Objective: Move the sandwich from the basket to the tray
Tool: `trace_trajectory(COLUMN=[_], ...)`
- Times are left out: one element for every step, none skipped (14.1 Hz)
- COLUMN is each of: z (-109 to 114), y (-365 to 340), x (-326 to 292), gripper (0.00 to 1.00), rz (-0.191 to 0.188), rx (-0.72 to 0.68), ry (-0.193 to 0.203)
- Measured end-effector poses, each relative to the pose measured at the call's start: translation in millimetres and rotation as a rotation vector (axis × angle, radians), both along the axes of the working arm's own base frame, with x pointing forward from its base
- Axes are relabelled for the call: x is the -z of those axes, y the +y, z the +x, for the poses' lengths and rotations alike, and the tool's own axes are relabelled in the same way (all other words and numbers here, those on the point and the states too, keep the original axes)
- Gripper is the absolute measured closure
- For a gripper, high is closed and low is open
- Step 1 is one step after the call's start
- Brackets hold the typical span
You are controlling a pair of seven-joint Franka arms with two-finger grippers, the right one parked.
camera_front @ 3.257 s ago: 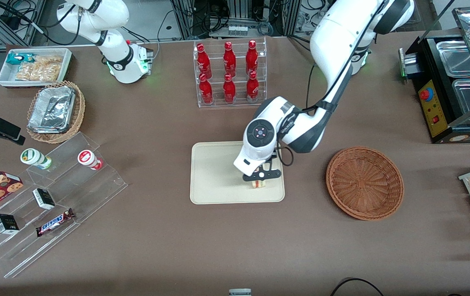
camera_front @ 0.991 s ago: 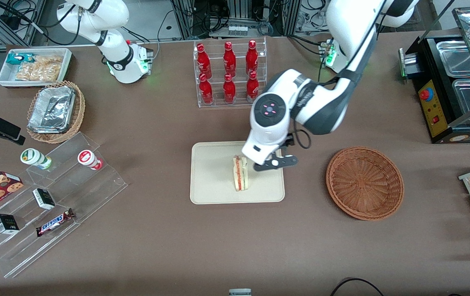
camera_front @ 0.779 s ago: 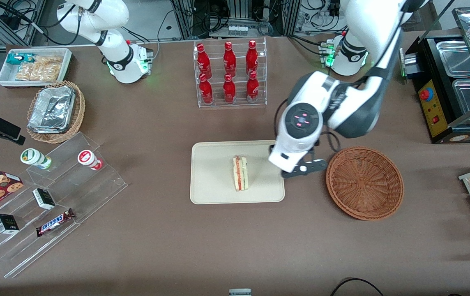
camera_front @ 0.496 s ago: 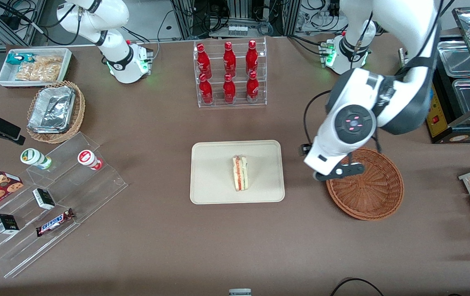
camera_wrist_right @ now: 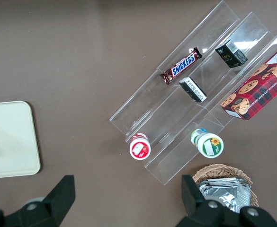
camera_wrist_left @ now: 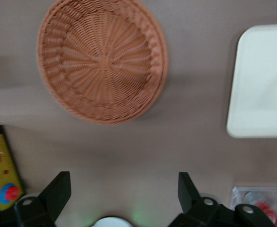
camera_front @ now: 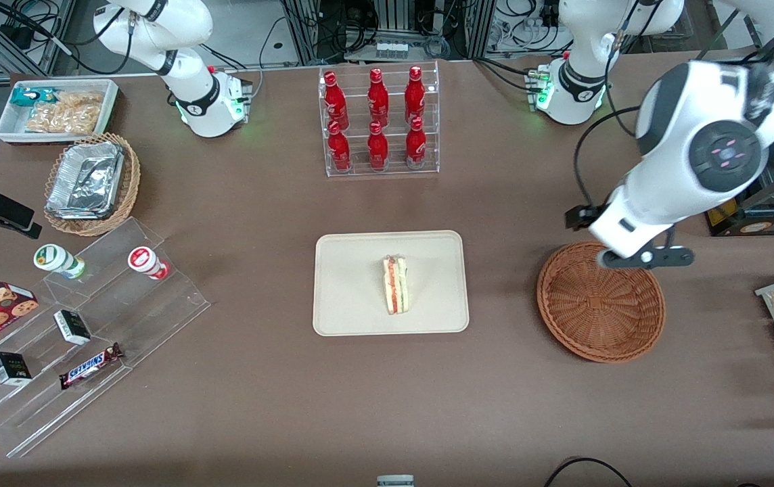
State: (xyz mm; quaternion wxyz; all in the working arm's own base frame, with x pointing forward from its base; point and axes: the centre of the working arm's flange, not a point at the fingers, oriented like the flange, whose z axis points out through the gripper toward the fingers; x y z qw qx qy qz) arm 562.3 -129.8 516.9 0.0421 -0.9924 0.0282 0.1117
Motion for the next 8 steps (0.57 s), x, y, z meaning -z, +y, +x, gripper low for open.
trace_trajectory(z=[-3.8,-6.5,-8.9,-10.5,-11.9,-12.4,-12.0,-10.4], y=[18.8,36.7,52.4,62.4,68.6,74.0,78.6,82.7], x=[-10.6,-20.6,-30.0,-37.2,-42.9,-48.2,-53.0,-58.0], gripper=[0.00,0.00,0.00,0.00,0.00,0.00,0.00,0.00], rz=[-0.011,-0.022,-0.031,-0.037,-0.038,-0.041,-0.053,-0.071], rx=[0.029,0.052,0.069,0.079,0.079,0.070,0.058,0.046], ry=[0.000,-0.005,-0.012,-0.022,-0.033,-0.044,-0.056,-0.071])
